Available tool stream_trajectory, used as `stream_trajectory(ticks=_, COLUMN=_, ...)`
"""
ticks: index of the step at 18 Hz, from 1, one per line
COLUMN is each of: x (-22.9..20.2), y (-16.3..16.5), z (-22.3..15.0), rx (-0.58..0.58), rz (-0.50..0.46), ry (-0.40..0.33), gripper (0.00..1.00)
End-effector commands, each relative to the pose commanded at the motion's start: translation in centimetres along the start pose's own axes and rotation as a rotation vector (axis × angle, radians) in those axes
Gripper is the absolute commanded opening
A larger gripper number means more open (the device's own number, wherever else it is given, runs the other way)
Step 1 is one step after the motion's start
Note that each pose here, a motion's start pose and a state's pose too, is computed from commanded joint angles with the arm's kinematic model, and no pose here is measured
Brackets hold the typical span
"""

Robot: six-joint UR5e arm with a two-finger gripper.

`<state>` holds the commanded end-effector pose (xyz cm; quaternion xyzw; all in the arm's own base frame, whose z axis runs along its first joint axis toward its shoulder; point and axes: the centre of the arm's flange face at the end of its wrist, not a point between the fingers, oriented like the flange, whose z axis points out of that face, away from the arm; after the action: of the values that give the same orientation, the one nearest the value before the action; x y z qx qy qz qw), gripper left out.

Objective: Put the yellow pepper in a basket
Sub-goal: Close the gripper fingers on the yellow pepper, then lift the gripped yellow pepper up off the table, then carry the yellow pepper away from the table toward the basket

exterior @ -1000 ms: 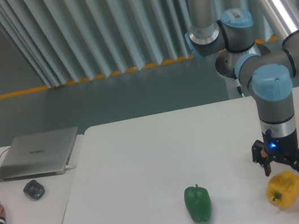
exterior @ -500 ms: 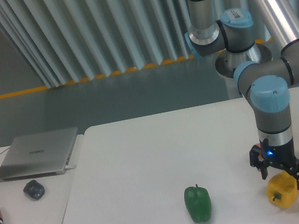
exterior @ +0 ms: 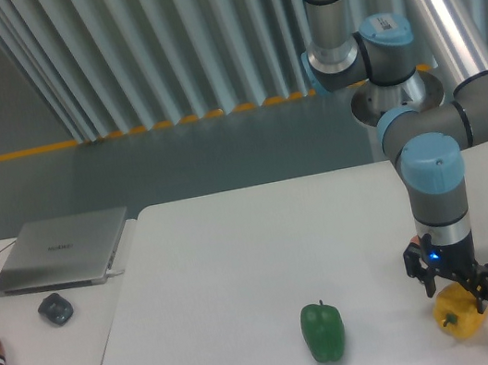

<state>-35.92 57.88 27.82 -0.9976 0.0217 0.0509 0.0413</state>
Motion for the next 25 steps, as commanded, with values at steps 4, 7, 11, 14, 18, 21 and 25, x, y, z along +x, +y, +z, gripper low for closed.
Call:
stream_trajectory(ticks=4, x=-0.2, y=0.2, z=-1.6, rx=0.008, rz=0.026, ry=-0.007, gripper=0.36)
stream_trajectory(ticks=7, x=-0.3, y=0.6, z=-2.7, rx=0.007, rz=0.075, ry=-0.006, gripper=0.32)
stream_trajectory(ticks=11, x=-1.3, y=2.3, z=-5.5, rx=0.0, rz=0.216, ry=-0.005, gripper=0.3)
stream_trajectory(ticks=14, x=-3.3, y=4.2, z=-8.1, rx=0.017, rz=0.324, ry=-0.037, gripper=0.3)
stream_trajectory(ticks=18, x=-3.8, y=5.1, z=-9.4, rx=0.017, rz=0.391, ry=-0.046, gripper=0.3)
stream_trajectory(ticks=21, x=-5.4, y=7.1, z=-10.1, rx=-0.004, rz=0.482, ry=-0.033, gripper=0.3)
stream_trajectory(ticks=25, x=-9.3, y=10.2, z=-11.1, rx=-0.015, rz=0.629, ry=-0.06, gripper=0.3)
